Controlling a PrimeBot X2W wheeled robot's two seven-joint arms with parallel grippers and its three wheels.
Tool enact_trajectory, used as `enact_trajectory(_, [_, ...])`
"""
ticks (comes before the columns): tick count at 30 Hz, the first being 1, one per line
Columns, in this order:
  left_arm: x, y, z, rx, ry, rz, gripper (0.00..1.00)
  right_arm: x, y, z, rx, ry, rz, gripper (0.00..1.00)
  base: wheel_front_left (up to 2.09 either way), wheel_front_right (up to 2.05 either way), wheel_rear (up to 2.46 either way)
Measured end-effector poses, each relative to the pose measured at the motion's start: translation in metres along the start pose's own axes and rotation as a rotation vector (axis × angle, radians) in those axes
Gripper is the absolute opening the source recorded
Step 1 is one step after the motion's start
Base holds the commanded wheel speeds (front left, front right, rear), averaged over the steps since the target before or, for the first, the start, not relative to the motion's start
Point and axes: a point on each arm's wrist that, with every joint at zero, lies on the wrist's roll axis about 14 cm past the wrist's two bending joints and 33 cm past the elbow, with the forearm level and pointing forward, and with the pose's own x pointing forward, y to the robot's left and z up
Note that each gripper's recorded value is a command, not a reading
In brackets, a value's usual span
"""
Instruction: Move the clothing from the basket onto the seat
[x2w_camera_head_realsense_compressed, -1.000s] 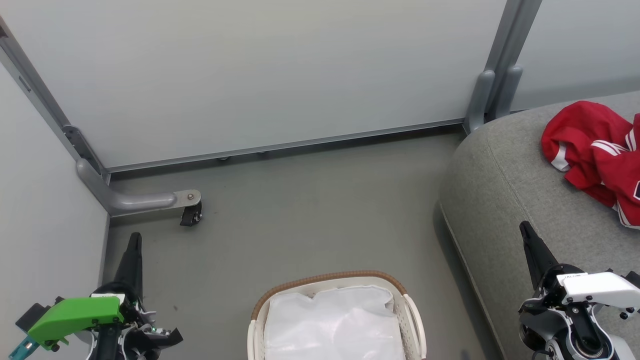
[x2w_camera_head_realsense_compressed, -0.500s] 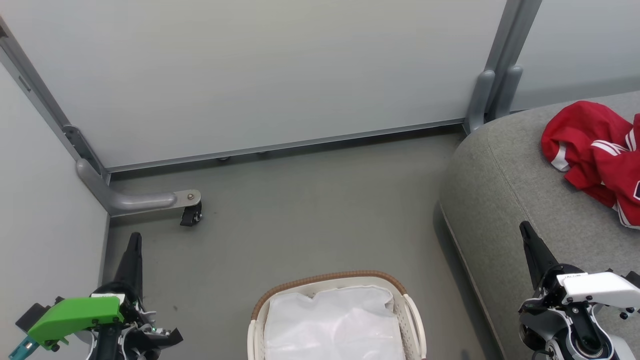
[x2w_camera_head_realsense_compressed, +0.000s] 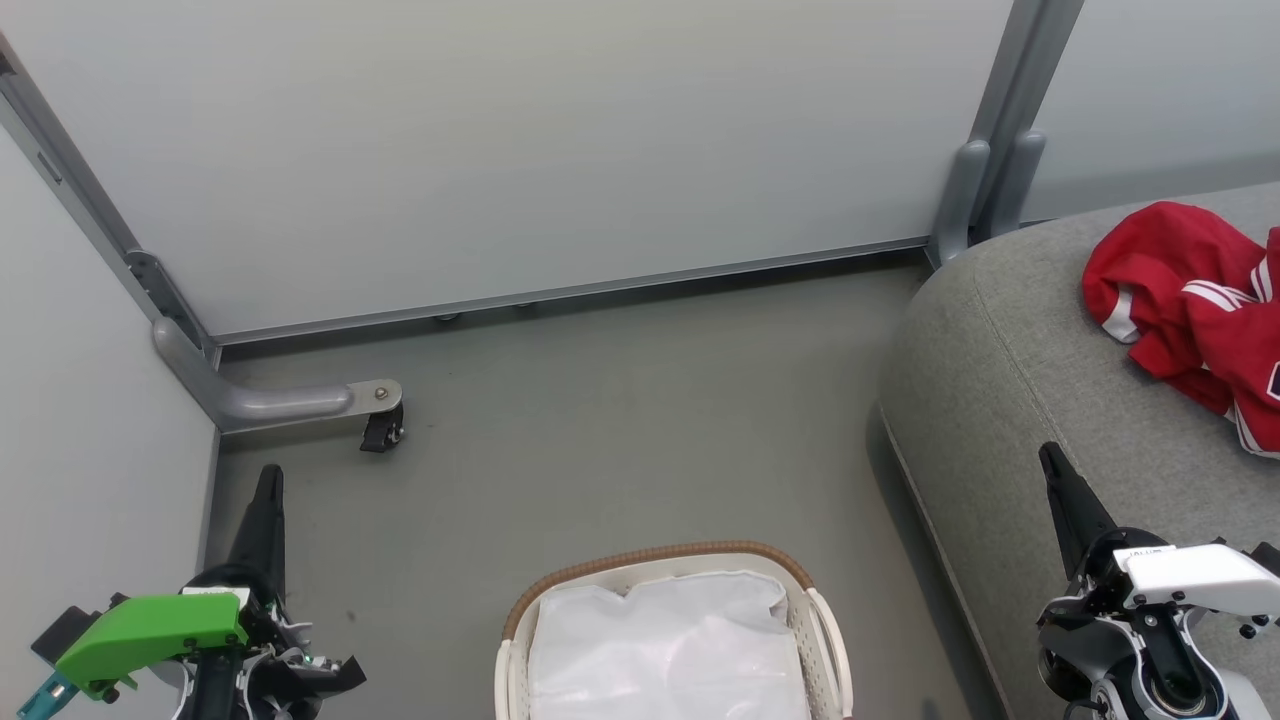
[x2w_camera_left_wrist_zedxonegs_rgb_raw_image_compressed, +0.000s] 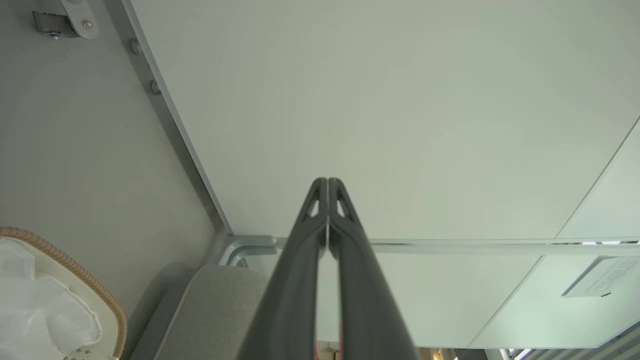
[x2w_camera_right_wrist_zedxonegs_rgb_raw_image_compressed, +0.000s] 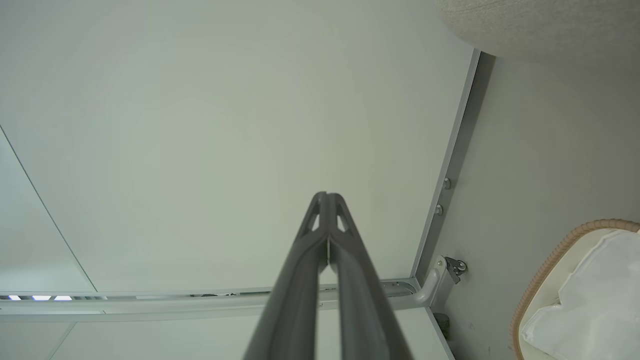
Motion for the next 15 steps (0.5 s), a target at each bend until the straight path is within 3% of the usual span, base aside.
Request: enact_trajectory(15, [0.0000,0.0000,0.0000,0.000,0.000,0.000,0.00,0.0000,0.0000,0.0000,0.000,0.000,0.000,0.00,0.00,0.00,0.00])
